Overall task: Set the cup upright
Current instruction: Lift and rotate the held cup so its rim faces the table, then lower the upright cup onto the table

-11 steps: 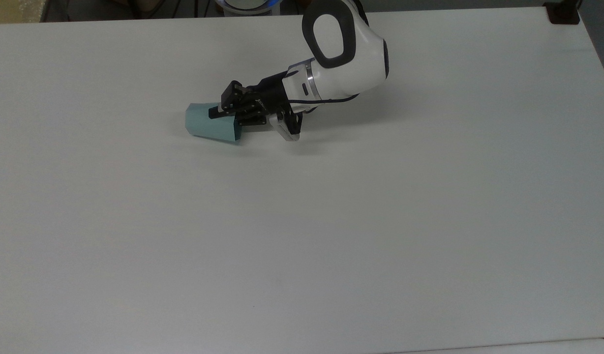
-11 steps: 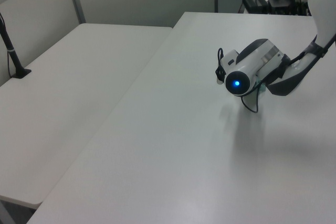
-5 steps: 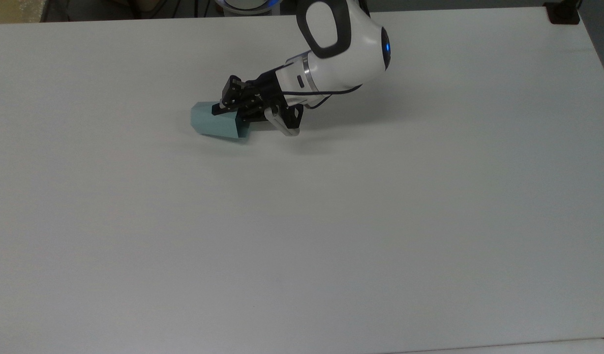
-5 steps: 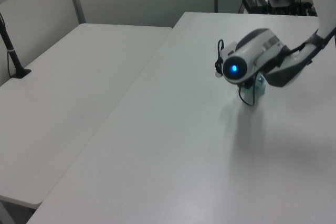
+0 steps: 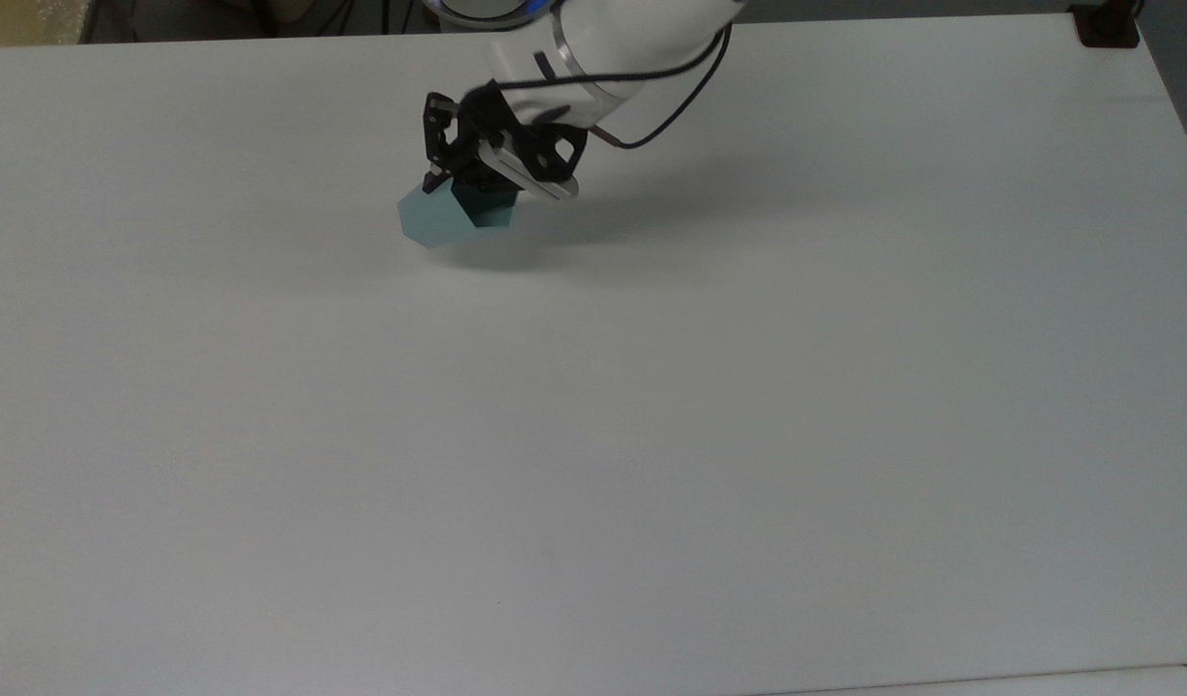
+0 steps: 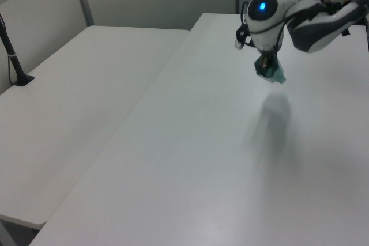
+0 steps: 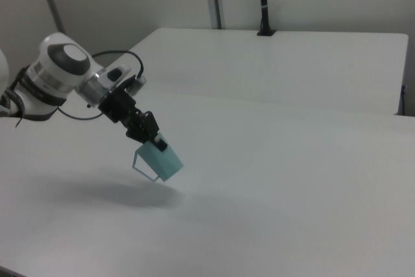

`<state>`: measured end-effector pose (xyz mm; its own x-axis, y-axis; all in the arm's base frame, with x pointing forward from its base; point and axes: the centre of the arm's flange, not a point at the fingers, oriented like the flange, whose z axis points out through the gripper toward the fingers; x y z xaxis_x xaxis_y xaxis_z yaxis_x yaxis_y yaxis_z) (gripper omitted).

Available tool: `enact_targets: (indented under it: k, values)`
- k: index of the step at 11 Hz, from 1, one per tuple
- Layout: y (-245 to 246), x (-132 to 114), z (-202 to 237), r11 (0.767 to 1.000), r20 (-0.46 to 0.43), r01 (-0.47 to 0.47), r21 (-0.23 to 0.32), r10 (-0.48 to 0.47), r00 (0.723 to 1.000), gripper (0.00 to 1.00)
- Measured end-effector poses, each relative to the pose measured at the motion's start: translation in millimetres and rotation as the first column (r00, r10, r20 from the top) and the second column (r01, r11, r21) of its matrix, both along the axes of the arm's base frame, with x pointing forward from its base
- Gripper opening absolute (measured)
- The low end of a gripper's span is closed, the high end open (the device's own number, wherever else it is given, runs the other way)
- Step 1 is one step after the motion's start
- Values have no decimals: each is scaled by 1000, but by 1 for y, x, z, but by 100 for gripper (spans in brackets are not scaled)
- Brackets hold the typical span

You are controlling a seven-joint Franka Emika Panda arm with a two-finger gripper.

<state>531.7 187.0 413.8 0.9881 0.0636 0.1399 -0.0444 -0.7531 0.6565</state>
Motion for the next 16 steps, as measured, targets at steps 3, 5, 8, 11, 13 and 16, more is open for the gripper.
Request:
enact_targets:
  k: [3,5,8,11,13,16]
  values:
    - [-34,10,43,959,15,40,279,-46,999,4]
    - [-72,13,71,868,-17,70,492,-71,997,4]
    - [-115,11,72,738,18,74,670,-116,993,4]
    - [-128,3,28,684,79,59,727,-169,982,4]
    - [-133,-9,-3,676,69,76,733,-185,980,4]
    - [-133,-16,-19,679,41,98,728,-185,982,4]
